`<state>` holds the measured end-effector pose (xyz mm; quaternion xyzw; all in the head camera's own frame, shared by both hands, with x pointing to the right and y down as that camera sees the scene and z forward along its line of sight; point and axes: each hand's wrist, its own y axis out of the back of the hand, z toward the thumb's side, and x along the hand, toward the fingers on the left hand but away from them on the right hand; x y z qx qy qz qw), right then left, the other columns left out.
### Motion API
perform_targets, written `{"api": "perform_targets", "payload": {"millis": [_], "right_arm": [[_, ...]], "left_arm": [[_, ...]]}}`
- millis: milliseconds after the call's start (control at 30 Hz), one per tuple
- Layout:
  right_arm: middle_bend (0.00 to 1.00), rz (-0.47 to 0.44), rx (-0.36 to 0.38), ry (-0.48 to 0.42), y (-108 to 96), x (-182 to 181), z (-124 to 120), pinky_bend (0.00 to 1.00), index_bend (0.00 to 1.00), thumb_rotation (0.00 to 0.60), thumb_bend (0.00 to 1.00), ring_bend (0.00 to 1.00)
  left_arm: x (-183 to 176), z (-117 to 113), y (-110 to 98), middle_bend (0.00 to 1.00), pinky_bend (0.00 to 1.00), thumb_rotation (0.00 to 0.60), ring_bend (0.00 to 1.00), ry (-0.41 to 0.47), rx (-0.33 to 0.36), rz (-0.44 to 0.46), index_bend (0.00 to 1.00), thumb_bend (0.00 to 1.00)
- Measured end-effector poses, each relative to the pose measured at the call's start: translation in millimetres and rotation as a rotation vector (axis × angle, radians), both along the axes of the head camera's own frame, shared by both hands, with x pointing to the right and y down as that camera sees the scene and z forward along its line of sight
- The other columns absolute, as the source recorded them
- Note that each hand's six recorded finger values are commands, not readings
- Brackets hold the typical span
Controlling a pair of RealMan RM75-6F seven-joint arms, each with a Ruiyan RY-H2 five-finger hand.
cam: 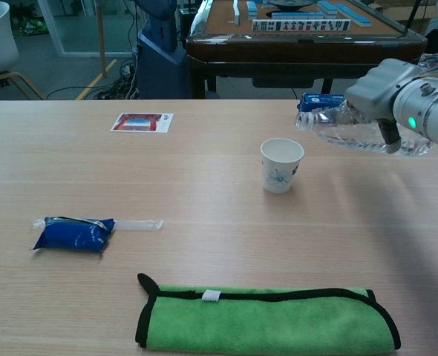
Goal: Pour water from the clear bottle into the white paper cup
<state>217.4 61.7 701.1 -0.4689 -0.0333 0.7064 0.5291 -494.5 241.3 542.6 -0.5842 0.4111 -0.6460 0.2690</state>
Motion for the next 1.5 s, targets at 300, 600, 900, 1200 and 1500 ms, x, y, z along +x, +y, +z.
{"api": "perform_targets", "payload": {"millis": [300, 600, 900, 1200, 1500], "right_arm": [[0.65, -0.032, 0.017, 0.061, -0.7, 3.4, 1.3, 0.55, 0.6, 0.6, 0.13, 0.53], [0.65, -0.046, 0.026, 0.1, 0.2, 5.3, 4.0, 0.54, 0.6, 0.6, 0.13, 0.53], [0.65, -0.063, 0.033, 0.122, 0.6, 3.5, 5.9, 0.55, 0.6, 0.6, 0.13, 0.53], [0.65, -0.074, 0.04, 0.124, 1.5, 0.2, 5.8, 0.55, 0.6, 0.6, 0.13, 0.53], [0.65, -0.07, 0.045, 0.118, 0.7, -0.9, 3.8, 0.55, 0.6, 0.6, 0.13, 0.53]], "left_arm": [[-0.1, -0.5, -0.4, 0.0, 0.44, 0.6, 0.06, 0.001, 0.003, -0.001, 0.31, 0.1], [0.7, -0.9, -0.3, 0.0, 0.44, 0.6, 0.06, 0.008, 0.002, -0.003, 0.31, 0.1], [0.1, -1.2, -0.5, 0.0, 0.44, 0.6, 0.06, 0.006, 0.001, -0.005, 0.31, 0.1], [0.4, -1.2, -0.7, 0.0, 0.44, 0.6, 0.06, 0.005, 0.001, -0.005, 0.31, 0.1], [0.5, -1.3, -0.8, 0.0, 0.44, 0.6, 0.06, 0.004, 0.001, -0.004, 0.31, 0.1]]}}
